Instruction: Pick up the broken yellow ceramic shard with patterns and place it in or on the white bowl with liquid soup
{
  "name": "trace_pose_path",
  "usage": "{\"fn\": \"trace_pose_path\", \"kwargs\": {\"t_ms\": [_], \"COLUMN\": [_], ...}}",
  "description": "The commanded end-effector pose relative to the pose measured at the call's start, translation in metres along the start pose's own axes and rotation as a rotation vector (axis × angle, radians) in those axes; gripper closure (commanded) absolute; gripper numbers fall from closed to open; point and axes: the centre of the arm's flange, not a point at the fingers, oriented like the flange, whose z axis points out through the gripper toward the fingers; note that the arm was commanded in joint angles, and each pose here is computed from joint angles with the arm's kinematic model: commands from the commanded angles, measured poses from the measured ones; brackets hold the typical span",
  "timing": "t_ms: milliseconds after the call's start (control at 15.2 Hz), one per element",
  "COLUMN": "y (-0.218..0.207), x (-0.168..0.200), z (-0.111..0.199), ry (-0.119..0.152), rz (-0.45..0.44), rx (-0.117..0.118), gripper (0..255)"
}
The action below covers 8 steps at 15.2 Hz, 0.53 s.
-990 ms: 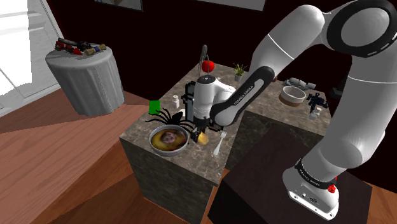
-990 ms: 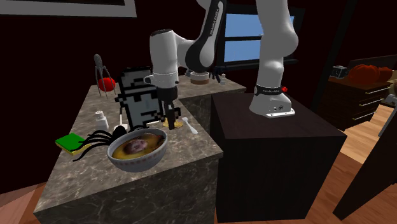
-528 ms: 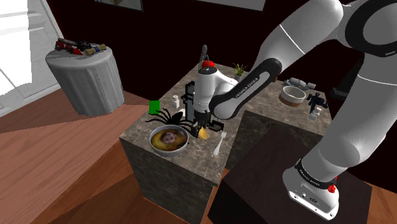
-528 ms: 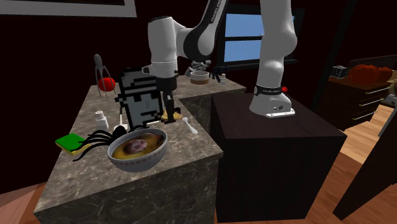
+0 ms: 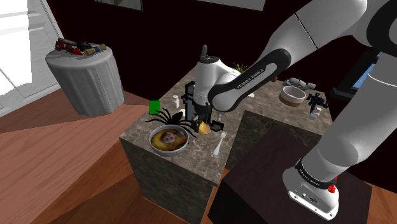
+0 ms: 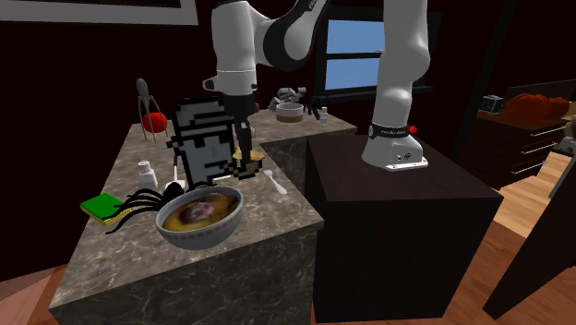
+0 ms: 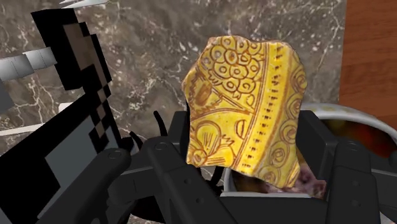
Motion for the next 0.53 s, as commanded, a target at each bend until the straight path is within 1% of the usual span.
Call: {"fn": "trace_pose_path", "kwargs": {"t_ms": [0,66,462], "y": [0.0,0.0,-0.049], "x": [0.0,0.0,0.062], "z": [-0.012,-0.015,-0.016], "ry": [0.0,0.0,0.0], "rz": [0.0,0.0,0.0], "rx": [0.0,0.0,0.0], "gripper": [255,255,255]}}
